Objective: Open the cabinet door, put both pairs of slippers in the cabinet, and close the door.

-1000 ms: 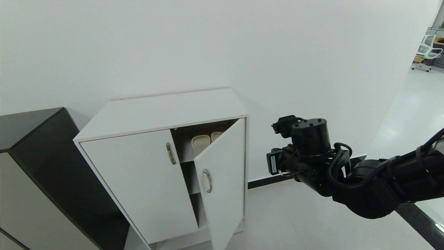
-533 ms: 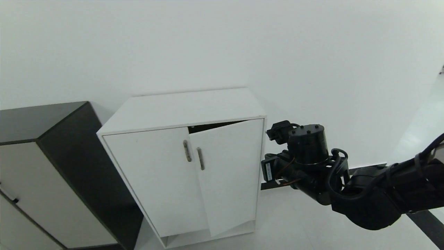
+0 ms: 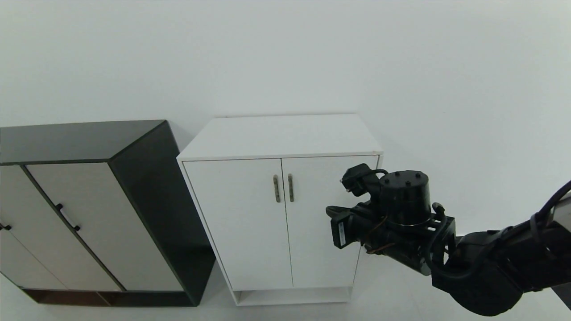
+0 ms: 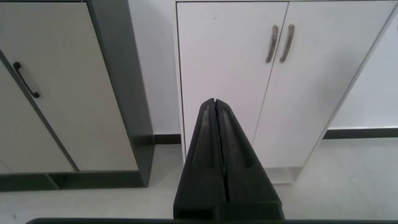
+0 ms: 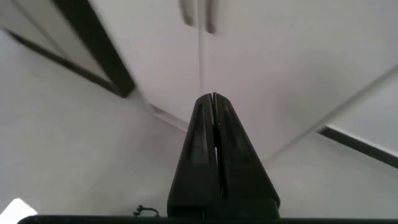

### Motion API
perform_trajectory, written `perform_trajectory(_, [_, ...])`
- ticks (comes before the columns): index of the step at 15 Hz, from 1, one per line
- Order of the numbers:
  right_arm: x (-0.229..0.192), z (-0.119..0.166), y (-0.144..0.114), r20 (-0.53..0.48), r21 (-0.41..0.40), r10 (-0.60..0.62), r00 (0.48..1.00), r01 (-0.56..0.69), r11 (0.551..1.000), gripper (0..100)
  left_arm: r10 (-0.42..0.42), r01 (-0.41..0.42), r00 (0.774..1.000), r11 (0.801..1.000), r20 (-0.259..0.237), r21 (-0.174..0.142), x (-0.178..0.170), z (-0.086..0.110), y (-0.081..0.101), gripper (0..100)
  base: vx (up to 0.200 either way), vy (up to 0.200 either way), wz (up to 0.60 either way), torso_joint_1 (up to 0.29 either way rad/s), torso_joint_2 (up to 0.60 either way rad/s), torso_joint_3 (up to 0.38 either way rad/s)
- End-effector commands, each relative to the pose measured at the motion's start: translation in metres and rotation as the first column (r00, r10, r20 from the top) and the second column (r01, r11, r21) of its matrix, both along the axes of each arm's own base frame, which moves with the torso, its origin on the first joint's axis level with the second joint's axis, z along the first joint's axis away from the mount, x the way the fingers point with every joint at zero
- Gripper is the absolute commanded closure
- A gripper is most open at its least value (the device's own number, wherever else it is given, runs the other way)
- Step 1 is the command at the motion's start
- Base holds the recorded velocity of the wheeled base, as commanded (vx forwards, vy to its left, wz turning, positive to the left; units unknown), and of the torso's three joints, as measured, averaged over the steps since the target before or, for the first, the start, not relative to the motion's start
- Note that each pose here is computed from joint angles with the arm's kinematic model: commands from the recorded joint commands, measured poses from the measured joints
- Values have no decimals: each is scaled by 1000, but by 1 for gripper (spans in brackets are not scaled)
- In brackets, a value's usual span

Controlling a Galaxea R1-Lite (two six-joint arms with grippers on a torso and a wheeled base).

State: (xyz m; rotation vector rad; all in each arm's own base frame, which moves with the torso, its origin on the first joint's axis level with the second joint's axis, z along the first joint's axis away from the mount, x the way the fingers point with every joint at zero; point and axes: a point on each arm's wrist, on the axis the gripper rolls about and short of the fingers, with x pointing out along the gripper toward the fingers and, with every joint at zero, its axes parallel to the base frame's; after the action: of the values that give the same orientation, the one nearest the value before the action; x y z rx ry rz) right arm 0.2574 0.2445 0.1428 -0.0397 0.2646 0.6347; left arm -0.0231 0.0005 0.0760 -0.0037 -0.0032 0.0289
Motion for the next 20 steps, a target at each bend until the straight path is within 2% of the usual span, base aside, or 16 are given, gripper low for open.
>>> perform_trajectory(1, [-3, -8, -6, -10, 11, 49, 999, -49, 999, 100, 2, -2, 1000, 1000, -2, 1, 0, 0, 0, 100, 0, 0, 0, 0, 0, 0])
perform_trajectory(4, [-5, -13, -6, -31, 13, 96, 995, -96, 995, 100, 2, -2, 1000, 1000, -2, 1, 0, 0, 0, 100, 133, 0, 0, 2, 2, 0])
perform_trajectory(11, [0, -28, -3, -58, -2, 92, 994, -92, 996, 100, 0, 0, 1000, 1000, -2, 1, 0, 0, 0, 100, 200, 0, 0, -4, 0, 6])
perform_trajectory(20, [46, -48, 10, -46, 15, 46, 998, -45, 999, 100, 0, 0, 1000, 1000, -2, 1, 0, 0, 0, 100, 0, 0, 0, 0, 0, 0])
